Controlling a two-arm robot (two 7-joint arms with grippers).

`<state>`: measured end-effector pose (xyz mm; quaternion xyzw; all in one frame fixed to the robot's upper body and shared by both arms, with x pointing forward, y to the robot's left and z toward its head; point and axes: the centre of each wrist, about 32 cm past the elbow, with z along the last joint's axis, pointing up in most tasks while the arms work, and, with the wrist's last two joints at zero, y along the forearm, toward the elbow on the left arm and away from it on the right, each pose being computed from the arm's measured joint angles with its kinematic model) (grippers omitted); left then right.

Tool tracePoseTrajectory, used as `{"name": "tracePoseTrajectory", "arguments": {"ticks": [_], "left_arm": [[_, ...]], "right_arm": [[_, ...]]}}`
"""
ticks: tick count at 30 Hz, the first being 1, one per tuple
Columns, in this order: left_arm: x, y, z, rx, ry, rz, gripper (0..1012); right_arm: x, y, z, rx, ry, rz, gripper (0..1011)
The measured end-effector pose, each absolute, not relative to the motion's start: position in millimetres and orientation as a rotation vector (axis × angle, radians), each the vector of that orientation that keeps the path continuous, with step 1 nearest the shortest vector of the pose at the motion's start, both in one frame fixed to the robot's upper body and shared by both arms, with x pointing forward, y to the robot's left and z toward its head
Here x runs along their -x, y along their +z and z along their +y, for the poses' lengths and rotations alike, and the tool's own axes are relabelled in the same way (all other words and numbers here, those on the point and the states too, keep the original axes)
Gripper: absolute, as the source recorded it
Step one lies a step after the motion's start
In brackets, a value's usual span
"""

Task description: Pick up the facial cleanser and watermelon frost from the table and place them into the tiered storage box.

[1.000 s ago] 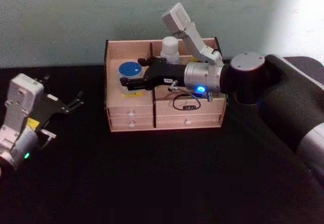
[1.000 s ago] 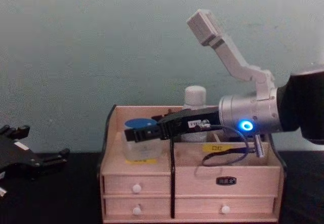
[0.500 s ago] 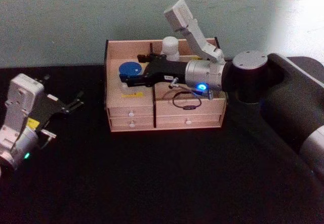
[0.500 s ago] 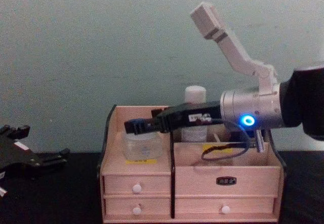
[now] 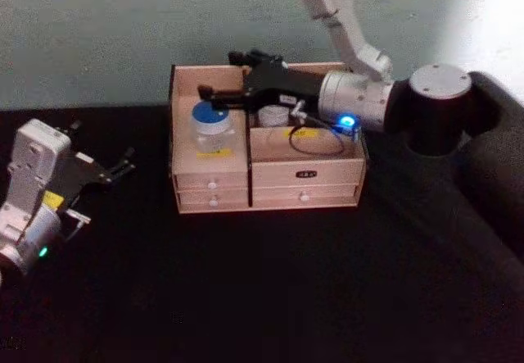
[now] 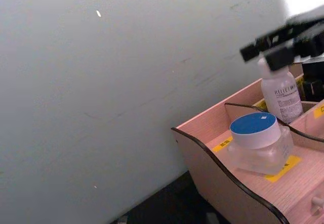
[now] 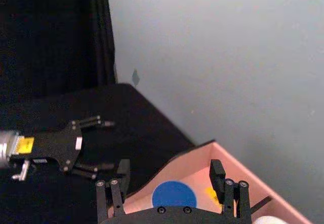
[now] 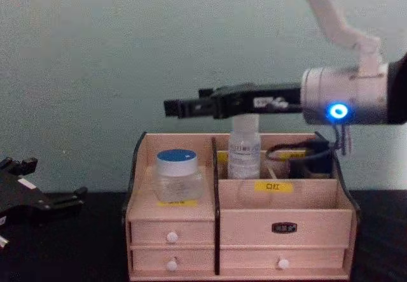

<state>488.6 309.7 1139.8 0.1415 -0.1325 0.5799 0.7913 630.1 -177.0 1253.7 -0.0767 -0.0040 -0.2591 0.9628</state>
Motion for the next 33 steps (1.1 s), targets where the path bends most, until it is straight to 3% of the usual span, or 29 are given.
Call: {"name": "tracePoseTrajectory", "arguments": {"ticks": [8,17,24,33], "left_arm": [[-489,1140,310,-0.304,1.248,-0.285,1001],[-489,1140,310,-0.304,1.248,-0.285,1001],[-489,1140,310,-0.305,1.248,-0.285,1001],[-489,1140,310,-0.304,1.248,-0.285,1001]], "right_arm": [[-612,1265,-202,0.104,-0.614,-0.052,1002],[-593,1256,-243,0.084,-0.762,-0.056,1003],[-563,1238,-277,0.056,-0.928,-0.073,1003],[-521,1206,-297,0.028,-1.016,-0.094,1002]]}}
